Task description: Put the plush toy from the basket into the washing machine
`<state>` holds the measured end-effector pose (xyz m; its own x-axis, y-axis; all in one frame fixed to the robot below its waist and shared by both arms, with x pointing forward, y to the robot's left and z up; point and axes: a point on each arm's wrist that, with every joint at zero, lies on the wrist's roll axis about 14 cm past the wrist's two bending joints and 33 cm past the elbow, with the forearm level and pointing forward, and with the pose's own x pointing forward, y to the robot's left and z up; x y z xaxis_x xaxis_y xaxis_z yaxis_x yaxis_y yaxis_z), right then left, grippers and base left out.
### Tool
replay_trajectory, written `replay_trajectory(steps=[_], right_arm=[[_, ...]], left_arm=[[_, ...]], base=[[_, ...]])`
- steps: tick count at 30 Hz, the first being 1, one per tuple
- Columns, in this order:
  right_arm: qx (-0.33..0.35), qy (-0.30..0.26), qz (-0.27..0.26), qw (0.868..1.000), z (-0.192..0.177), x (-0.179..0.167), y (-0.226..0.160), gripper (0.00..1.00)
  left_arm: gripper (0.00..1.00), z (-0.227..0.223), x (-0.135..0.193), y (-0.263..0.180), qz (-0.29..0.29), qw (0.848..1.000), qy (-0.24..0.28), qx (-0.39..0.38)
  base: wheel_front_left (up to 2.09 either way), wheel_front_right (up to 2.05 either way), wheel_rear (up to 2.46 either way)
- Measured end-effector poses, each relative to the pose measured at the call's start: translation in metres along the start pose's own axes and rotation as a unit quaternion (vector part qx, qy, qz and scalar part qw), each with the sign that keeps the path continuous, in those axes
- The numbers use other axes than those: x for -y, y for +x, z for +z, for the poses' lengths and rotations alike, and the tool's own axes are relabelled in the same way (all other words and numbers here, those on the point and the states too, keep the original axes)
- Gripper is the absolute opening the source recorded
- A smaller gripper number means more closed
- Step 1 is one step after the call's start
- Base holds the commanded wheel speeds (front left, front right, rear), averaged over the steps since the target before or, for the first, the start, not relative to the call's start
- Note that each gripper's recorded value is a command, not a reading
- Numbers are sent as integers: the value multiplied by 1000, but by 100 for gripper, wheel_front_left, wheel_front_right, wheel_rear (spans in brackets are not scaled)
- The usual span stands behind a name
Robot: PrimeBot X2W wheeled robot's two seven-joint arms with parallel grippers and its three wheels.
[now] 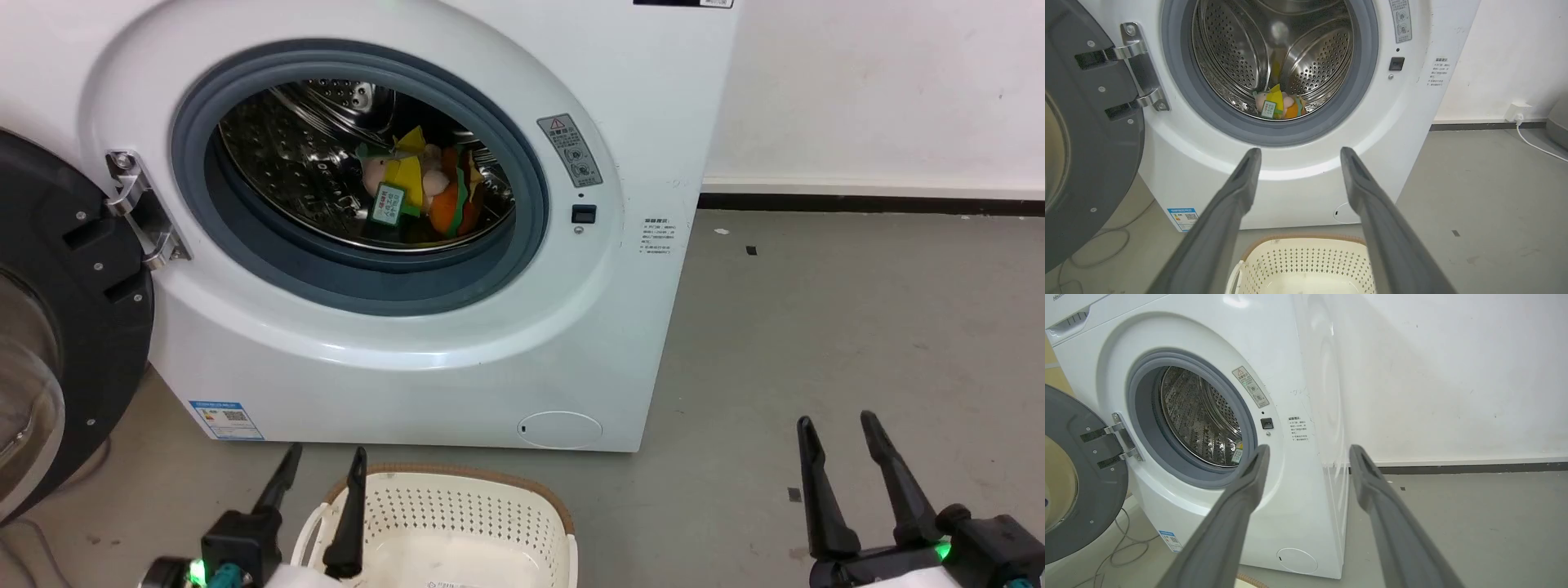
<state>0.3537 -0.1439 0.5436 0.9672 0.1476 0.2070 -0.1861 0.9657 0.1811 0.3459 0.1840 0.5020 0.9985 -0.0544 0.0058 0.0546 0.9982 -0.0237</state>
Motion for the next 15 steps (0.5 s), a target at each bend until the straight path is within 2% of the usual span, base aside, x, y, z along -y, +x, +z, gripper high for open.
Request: replay_trajectory(steps=[8,9,15], right_arm=[[-14,1,-2,1000,-9,0,-4,100],[-14,1,-2,1000,-8,1,-4,0],[-15,0,-3,1000,-8,1,-5,0]], left_arm=[[100,-8,4,-6,10,1000,-7,-4],[0,-8,4,-6,9,1000,-7,-5],[0,-8,5,-6,8,1000,-6,-5]], base=[[0,0,0],[0,0,0],[0,0,0]])
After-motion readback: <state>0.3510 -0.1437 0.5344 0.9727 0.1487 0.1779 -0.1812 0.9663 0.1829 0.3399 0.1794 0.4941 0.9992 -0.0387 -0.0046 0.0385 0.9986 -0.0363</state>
